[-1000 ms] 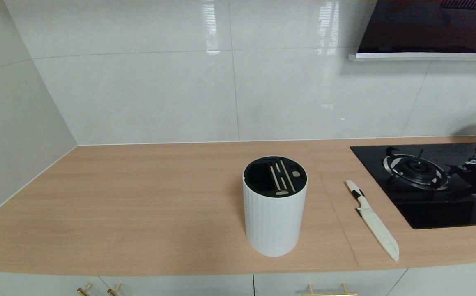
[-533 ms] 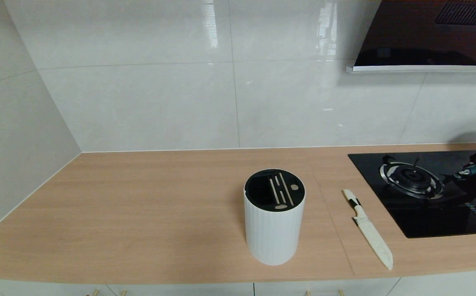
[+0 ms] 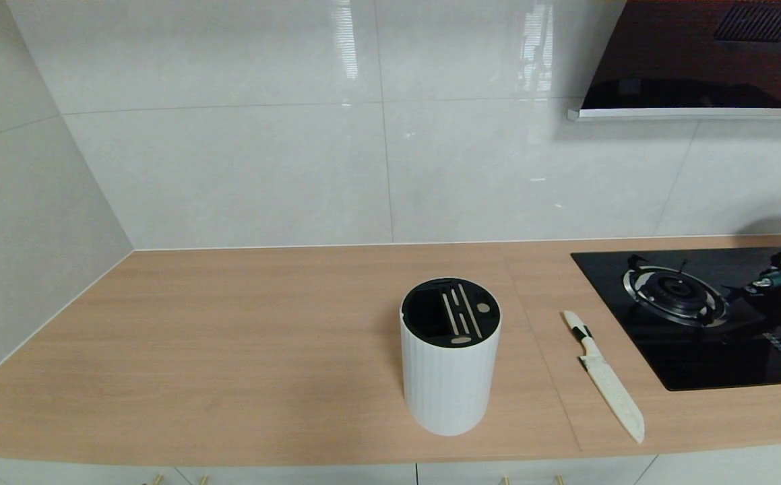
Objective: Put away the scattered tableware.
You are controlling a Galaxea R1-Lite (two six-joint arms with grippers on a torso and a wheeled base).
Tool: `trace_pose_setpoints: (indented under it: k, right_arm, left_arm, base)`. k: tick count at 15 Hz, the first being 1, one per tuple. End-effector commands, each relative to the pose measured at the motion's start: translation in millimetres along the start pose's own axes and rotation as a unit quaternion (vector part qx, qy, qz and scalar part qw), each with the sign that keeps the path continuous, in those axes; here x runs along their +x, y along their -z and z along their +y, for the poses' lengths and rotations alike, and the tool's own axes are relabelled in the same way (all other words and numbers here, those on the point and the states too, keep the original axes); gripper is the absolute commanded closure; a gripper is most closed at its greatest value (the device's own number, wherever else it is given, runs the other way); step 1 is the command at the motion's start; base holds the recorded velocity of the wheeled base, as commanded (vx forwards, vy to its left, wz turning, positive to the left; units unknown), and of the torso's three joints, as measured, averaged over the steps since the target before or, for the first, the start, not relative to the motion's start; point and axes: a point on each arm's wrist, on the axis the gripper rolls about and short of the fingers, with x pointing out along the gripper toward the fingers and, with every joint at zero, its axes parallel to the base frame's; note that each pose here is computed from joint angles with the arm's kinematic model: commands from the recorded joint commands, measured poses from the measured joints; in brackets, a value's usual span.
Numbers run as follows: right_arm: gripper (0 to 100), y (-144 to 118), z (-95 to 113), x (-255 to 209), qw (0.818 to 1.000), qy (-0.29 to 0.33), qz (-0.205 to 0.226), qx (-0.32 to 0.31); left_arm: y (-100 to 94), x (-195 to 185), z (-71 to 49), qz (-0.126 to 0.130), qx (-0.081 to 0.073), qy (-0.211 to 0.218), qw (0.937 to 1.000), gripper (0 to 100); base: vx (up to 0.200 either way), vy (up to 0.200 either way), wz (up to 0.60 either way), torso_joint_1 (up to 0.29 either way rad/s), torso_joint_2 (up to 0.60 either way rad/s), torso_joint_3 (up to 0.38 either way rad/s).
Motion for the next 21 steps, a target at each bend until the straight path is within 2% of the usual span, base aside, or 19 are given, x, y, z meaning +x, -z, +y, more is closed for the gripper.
trace_pose_setpoints:
  k: [1,3,4,5,8,10,12,14,16,17,18,21]
  right_arm:
    - [0,0.0,0.0,0.0,1.000,0.000,0.000,0.000]
    - [0,-0.7,-0.1,-0.1,1.000,0.001,-0.002,-0.006]
    - [0,-22.4,-0.7,-6.4,0.999,0.001,-0.047,0.002]
    - [0,-39.9,-1.2,-11.0,0.998,-0.005,-0.064,0.022]
    - [0,-51.3,-0.4,6.2,0.999,-0.034,0.004,0.016]
    - [0,-74.8,-1.0,35.3,0.996,-0.039,0.082,0.019]
    - [0,-96.3,0.2,77.3,0.984,-0.073,0.158,0.028]
    - [0,-105.1,5.8,117.8,0.969,-0.108,0.219,0.034]
    - [0,-106.4,17.0,151.3,0.957,-0.131,0.258,0.031]
    - [0,-105.6,19.8,157.0,0.955,-0.130,0.264,0.026]
    - [0,-97.1,28.7,184.0,0.951,-0.105,0.290,0.004]
    - [0,-73.8,40.0,231.7,0.950,-0.086,0.300,-0.009]
  left_arm:
    - [-0.1,0.2,0.0,0.001,0.000,0.000,1.0000,0]
    - [-0.1,0.1,0.0,0.000,0.000,0.000,1.0000,0]
    - [-0.1,0.1,0.0,0.000,0.000,0.000,1.0000,0]
    - [-0.1,0.1,0.0,0.000,0.000,0.000,1.0000,0]
    - [-0.1,0.1,0.0,0.000,0.000,0.000,1.0000,0]
    - [-0.1,0.1,0.0,0.000,0.000,-0.001,1.0000,0]
    - [-0.1,0.1,0.0,0.000,0.000,-0.001,1.0000,0]
    - [-0.1,0.1,0.0,0.000,0.000,0.000,1.0000,0]
    - [-0.1,0.1,0.0,0.000,0.000,0.000,1.0000,0]
    - [-0.1,0.1,0.0,0.000,0.000,-0.001,1.0000,0]
    - [-0.1,0.1,0.0,0.000,0.000,-0.001,1.0000,0]
    - [-0.1,0.1,0.0,0.000,0.001,-0.001,1.0000,0]
  base:
    - [0.000,0.000,0.00,0.000,0.00,0.000]
    - [0.000,0.000,0.00,0.000,0.00,0.000]
    - [0.000,0.000,0.00,0.000,0.00,0.000]
    - [0.000,0.000,0.00,0.000,0.00,0.000]
    - [0.000,0.000,0.00,0.000,0.00,0.000]
    - [0.000,0.000,0.00,0.000,0.00,0.000]
    - [0.000,0.000,0.00,0.000,0.00,0.000]
    - [0.000,0.000,0.00,0.000,0.00,0.000]
    - [0.000,0.000,0.00,0.000,0.00,0.000]
    - [0.000,0.000,0.00,0.000,0.00,0.000]
    - [0.000,0.000,0.00,0.000,0.00,0.000]
    - [0.000,0.000,0.00,0.000,0.00,0.000]
